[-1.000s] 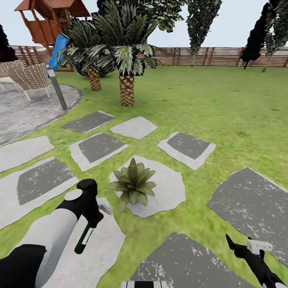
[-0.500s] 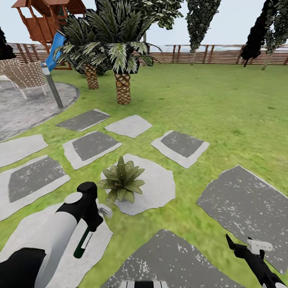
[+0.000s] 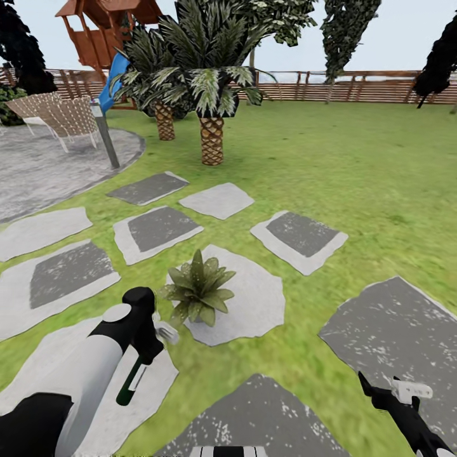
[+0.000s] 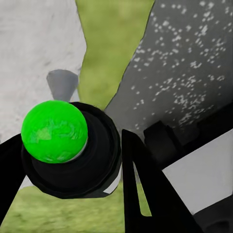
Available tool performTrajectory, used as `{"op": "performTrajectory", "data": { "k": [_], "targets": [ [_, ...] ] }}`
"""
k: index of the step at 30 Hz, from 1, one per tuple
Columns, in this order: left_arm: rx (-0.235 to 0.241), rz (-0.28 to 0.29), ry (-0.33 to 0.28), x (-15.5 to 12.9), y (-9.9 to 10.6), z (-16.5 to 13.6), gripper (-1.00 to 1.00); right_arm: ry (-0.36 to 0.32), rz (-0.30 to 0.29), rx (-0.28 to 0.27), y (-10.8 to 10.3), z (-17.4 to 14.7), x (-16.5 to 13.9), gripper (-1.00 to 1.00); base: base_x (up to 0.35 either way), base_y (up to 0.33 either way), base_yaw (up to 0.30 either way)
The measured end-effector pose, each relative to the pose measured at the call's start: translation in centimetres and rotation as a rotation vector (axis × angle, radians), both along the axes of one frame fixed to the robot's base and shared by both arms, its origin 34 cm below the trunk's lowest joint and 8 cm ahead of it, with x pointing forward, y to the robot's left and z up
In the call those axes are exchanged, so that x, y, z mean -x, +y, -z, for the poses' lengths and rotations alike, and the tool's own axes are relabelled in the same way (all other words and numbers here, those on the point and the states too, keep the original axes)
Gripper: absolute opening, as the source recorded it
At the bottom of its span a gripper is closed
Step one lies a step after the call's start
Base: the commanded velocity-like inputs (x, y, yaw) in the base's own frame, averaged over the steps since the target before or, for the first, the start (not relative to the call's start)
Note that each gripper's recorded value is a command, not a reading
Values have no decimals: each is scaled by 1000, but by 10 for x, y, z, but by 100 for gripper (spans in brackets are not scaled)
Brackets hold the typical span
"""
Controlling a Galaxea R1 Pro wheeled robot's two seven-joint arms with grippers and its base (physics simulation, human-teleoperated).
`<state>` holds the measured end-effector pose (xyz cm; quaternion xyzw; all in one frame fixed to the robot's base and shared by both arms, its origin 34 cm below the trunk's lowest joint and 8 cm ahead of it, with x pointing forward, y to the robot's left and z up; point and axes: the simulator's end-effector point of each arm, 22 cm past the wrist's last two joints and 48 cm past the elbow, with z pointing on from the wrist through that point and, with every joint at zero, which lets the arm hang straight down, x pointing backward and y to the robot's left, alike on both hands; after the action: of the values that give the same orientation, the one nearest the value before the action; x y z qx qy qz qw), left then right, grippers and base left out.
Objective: Pick up the pesticide atomizer in the garden and spray insectifuge to fully cover both potted plants in the garden.
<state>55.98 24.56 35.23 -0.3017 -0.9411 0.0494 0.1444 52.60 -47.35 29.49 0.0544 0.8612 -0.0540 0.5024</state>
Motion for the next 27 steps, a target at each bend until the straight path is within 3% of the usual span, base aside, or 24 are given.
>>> {"op": "performTrajectory", "data": {
  "k": [12, 17, 27],
  "targets": [
    [22, 14, -11, -7, -14, -6, -100, -1, 0, 0, 0, 0, 0, 100, 113, -85, 272],
    [23, 15, -13, -8, -14, -7, -100, 1, 2, 1, -1, 0, 1, 100, 194, -205, 53],
    [22, 15, -10, -6, -14, -5, -100, 3, 2, 1, -1, 0, 1, 100, 9, -269, 1]
  ]
}}
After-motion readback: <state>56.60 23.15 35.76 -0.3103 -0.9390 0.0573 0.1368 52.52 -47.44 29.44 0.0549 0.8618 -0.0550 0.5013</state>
